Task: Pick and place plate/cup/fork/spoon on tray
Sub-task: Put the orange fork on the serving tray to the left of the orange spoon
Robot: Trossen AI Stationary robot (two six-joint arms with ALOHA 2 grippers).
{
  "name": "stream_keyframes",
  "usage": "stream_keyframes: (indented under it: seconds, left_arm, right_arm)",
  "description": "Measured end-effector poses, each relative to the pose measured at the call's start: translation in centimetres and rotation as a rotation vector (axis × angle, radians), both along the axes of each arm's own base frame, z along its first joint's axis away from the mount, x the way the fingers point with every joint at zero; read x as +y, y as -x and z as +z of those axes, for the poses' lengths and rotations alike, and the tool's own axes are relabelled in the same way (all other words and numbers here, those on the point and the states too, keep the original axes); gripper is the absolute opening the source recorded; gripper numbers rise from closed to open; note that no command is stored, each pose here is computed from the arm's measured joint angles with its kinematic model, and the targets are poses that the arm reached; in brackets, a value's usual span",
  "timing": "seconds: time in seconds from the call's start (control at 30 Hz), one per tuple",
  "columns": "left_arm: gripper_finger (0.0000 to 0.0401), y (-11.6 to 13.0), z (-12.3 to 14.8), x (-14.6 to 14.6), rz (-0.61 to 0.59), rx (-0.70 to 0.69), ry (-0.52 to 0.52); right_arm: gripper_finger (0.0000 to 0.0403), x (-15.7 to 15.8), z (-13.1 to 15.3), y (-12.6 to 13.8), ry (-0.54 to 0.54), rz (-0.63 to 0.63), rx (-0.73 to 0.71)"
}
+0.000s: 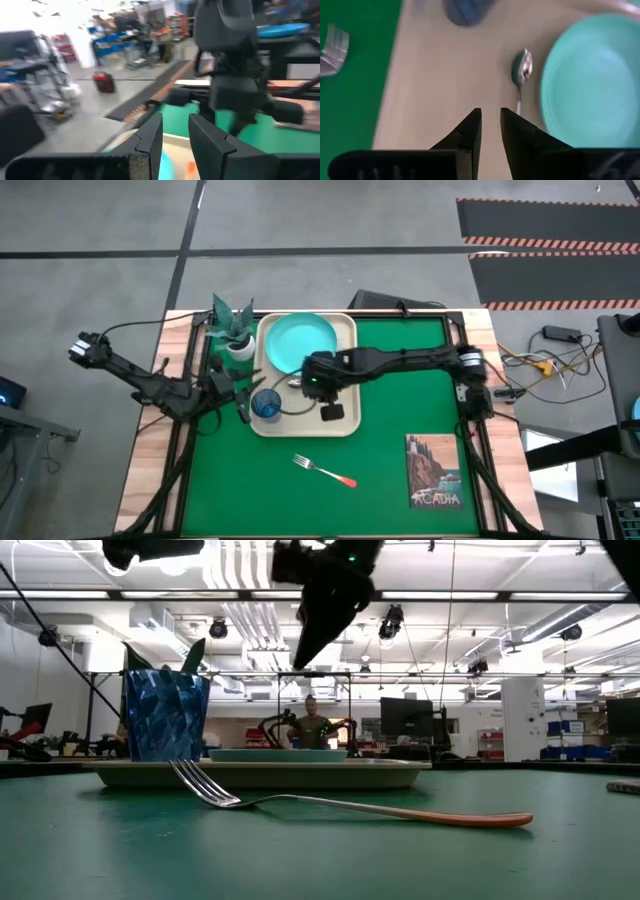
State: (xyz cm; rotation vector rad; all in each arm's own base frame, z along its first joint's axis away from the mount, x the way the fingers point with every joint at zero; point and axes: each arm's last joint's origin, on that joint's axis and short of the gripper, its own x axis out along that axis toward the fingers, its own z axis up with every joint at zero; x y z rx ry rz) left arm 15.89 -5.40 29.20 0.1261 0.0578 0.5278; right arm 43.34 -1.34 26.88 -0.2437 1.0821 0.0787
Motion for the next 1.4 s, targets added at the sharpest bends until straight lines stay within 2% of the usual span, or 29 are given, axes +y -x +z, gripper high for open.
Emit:
stream_keyframes:
  seconds: [0.1, 0.3, 0.47, 0.6, 0.9, 1.17, 1.23, 1.3, 1.4]
  left_arm:
    - [0.008, -0.9, -0.6, -0.6, -0.06, -0.006, 0.053]
    - [0.0079, -2.9, -2.1, -1.8, -0.084, -0.026, 0.168]
    - [0.0079, -5.0, -3.8, -3.4, -0.163, -0.044, 0.267]
    - [0.0079, -6.5, -4.9, -4.6, -0.206, -0.057, 0.298]
    - [0.0079, -10.0, -5.3, -7.0, -0.225, -0.024, 0.287]
    - [0.0079, -11.6, -5.6, -8.0, -0.246, 0.005, 0.283]
    - [0.0079, -11.8, -5.7, -8.1, -0.3, 0.016, 0.314]
    - [0.0079, -12.1, -5.6, -8.1, -0.358, 0.055, 0.334]
    - [0.0079, -12.7, -5.1, -7.8, -0.339, 0.156, 0.355]
  right_arm:
    - [0.0063, 0.8, 0.0, 1.6, 0.006, 0.021, -0.116]
    - [0.0063, 1.1, 0.4, 4.7, 0.05, 0.073, -0.399]
    - [0.0063, 1.0, 1.1, 7.2, 0.088, 0.092, -0.639]
    - [0.0063, 1.1, 2.1, 9.4, 0.13, 0.121, -0.743]
    - [0.0063, 1.1, 3.6, 13.4, 0.123, 0.135, -0.88]
    - [0.0063, 1.2, 3.4, 14.8, 0.122, 0.133, -0.893]
    - [0.0063, 1.2, 3.5, 15.1, 0.122, 0.132, -0.892]
    - [0.0063, 1.2, 3.7, 15.4, 0.117, 0.128, -0.894]
    - [0.0063, 1.2, 4.0, 16.0, 0.106, 0.119, -0.894]
